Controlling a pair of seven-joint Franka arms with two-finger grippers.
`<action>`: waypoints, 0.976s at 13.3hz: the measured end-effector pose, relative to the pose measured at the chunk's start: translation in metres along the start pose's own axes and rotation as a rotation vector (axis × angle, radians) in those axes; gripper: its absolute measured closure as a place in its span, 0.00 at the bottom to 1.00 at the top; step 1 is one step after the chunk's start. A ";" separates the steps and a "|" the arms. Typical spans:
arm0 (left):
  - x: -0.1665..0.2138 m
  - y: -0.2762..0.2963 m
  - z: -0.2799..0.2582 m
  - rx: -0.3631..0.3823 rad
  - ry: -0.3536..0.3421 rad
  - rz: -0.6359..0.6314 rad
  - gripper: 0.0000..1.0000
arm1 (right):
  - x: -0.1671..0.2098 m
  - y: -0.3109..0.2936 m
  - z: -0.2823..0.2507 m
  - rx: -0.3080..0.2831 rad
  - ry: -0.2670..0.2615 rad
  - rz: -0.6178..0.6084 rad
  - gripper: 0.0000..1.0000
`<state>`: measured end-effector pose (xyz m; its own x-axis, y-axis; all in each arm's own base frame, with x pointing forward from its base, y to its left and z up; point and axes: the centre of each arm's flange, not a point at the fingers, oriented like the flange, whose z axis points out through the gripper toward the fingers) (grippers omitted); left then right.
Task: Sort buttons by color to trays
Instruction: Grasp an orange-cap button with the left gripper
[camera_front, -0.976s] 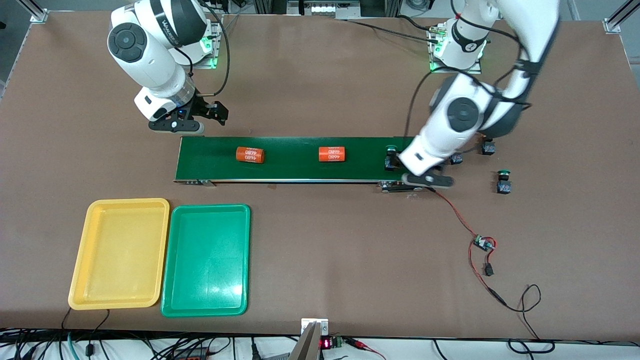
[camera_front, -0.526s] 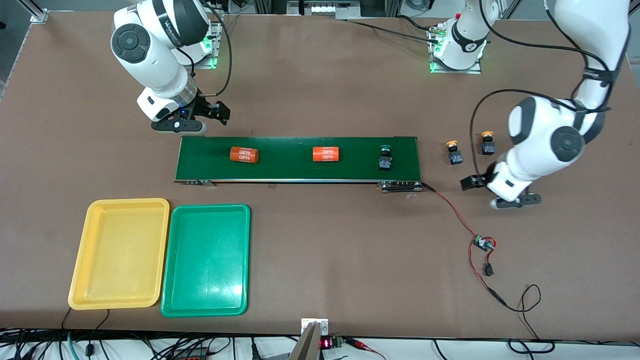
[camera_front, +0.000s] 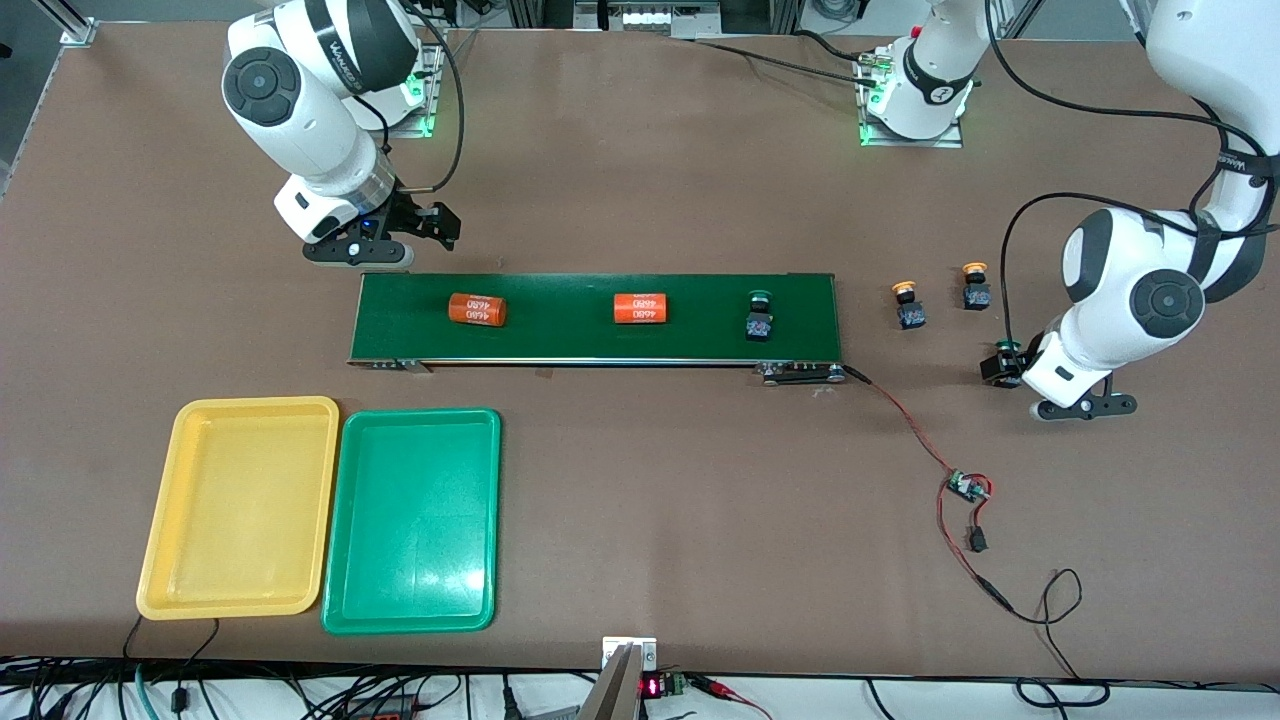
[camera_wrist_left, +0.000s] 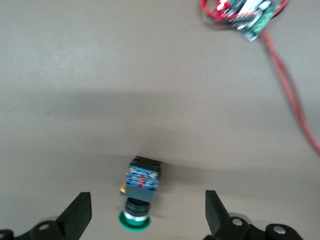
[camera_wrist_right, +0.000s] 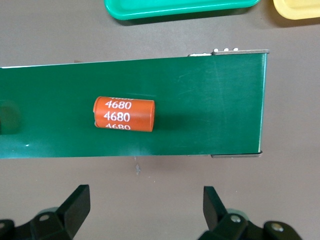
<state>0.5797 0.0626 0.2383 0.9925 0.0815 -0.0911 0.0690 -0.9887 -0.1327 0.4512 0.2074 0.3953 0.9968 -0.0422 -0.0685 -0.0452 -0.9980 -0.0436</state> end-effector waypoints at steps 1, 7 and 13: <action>0.002 -0.010 0.009 0.003 0.005 -0.004 0.00 | 0.001 0.000 0.000 0.002 0.005 0.000 0.00; -0.001 -0.033 0.057 -0.033 -0.039 0.036 0.00 | 0.005 -0.016 0.004 0.029 0.064 -0.024 0.00; -0.001 -0.025 0.056 -0.039 -0.039 0.049 0.00 | 0.006 -0.018 0.010 0.028 0.060 -0.027 0.00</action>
<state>0.5716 0.0943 0.1863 0.9902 0.0370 -0.1350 0.0251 -0.9957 -0.0888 0.4572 0.2257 0.3862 0.9998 -0.0184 -0.0074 -0.0189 -0.9972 -0.0723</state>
